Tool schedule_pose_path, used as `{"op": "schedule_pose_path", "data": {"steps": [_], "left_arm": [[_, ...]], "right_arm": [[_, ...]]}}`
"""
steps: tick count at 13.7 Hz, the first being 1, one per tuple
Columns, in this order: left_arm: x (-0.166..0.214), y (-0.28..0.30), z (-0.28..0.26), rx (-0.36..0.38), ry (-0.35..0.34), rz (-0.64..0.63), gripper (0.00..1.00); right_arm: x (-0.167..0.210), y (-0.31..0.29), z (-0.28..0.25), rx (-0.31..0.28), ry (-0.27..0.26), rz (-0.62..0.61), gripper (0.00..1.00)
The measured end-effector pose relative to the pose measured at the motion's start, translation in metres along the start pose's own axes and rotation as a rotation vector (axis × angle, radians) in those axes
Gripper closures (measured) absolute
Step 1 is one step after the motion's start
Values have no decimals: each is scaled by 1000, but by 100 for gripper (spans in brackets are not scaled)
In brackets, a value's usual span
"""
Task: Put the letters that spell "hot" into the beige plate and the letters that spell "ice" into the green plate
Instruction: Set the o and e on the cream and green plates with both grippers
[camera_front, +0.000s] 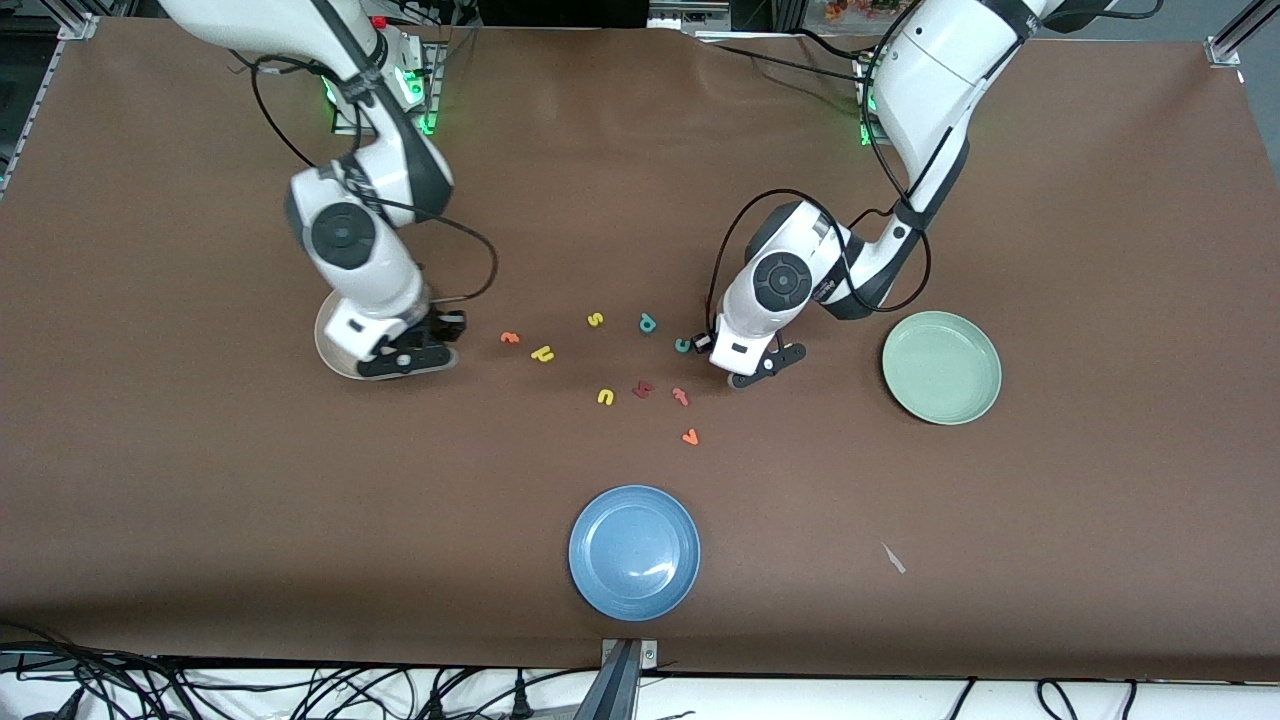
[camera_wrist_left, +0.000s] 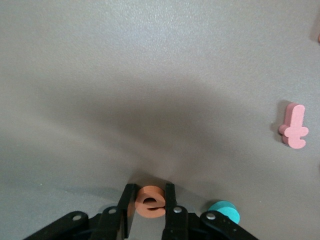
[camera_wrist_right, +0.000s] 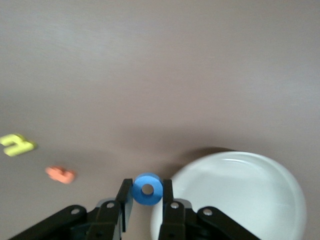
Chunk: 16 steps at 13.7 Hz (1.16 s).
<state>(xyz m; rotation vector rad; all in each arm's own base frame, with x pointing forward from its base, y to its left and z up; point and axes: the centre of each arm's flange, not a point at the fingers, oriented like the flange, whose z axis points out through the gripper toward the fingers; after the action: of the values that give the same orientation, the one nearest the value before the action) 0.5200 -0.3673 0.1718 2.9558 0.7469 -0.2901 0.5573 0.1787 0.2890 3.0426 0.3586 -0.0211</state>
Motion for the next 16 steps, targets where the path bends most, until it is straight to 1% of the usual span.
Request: {"op": "schedule_pose_path", "data": {"steps": [2, 3, 4, 5, 8, 10, 12, 14, 15, 16], "left_arm": [[6, 1, -6, -13, 11, -7, 75], [13, 2, -18, -30, 25, -11, 75], [21, 3, -37, -45, 42, -10, 75], [29, 0, -60, -42, 52, 3, 75], [58, -30, -134, 20, 45, 53, 75], [85, -69, -164, 76, 7, 99, 75], [116, -109, -173, 108, -42, 148, 75], [141, -144, -168, 112, -77, 195, 75], [151, -159, -160, 114, -98, 220, 75], [159, -172, -151, 116, -119, 240, 75]], "right_arm": [[-6, 50, -5, -15, -21, -43, 73], [-13, 66, -2, -19, -33, -54, 73], [-23, 74, 3, -21, -50, -57, 73], [-33, 75, 7, -21, -67, -58, 73], [-58, 70, 10, -20, -91, -66, 73], [-64, 69, 8, -20, -92, -66, 72], [-65, 69, 7, -19, -91, -65, 57], [-65, 69, 7, -19, -91, -65, 41], [-65, 69, 7, -19, -91, -65, 41], [-65, 69, 7, -19, -91, -62, 37]]}}
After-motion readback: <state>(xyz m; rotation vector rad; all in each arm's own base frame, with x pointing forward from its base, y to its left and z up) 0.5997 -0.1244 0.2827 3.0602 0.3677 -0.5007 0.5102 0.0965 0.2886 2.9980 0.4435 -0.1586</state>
